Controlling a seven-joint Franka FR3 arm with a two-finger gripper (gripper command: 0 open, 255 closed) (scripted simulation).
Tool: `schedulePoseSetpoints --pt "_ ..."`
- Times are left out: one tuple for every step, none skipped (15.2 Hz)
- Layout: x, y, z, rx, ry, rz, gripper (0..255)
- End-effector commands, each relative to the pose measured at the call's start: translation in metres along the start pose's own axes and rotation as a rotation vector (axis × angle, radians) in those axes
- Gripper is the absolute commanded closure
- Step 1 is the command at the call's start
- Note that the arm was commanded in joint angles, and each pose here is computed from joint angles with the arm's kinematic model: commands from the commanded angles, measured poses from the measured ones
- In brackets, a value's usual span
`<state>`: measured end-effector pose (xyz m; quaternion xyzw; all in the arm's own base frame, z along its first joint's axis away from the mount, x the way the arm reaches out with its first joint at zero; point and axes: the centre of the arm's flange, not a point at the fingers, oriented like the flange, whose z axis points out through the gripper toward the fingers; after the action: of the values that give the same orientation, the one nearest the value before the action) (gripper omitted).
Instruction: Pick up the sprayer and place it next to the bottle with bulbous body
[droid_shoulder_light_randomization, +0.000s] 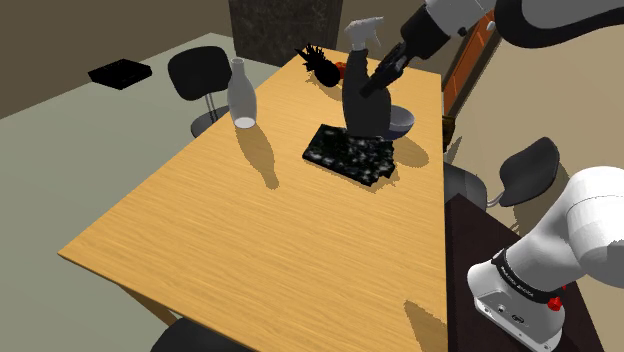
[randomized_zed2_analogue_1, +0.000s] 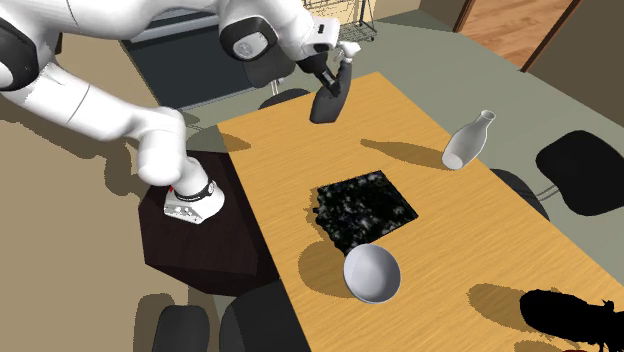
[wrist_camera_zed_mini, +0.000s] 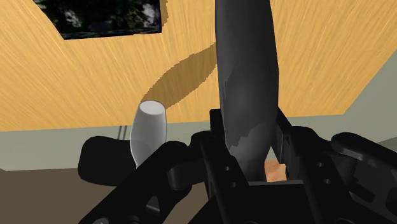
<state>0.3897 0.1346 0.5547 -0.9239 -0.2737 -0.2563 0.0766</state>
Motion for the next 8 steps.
schedulePoseSetpoints --pt "0.005 0.001 -0.009 0.000 0.000 0.000 255" --pt "0.008 0.001 -0.014 0.000 0.000 0.000 255" --pt "0.010 0.001 -0.018 0.000 0.000 0.000 255" --pt "0.013 0.001 -0.023 0.000 0.000 0.000 255" --pt "0.016 0.001 -0.027 0.000 0.000 0.000 255" --pt "0.018 0.001 -0.032 0.000 0.000 0.000 255" --pt "0.021 0.001 -0.036 0.000 0.000 0.000 255" --pt "0.024 0.001 -0.041 0.000 0.000 0.000 255"
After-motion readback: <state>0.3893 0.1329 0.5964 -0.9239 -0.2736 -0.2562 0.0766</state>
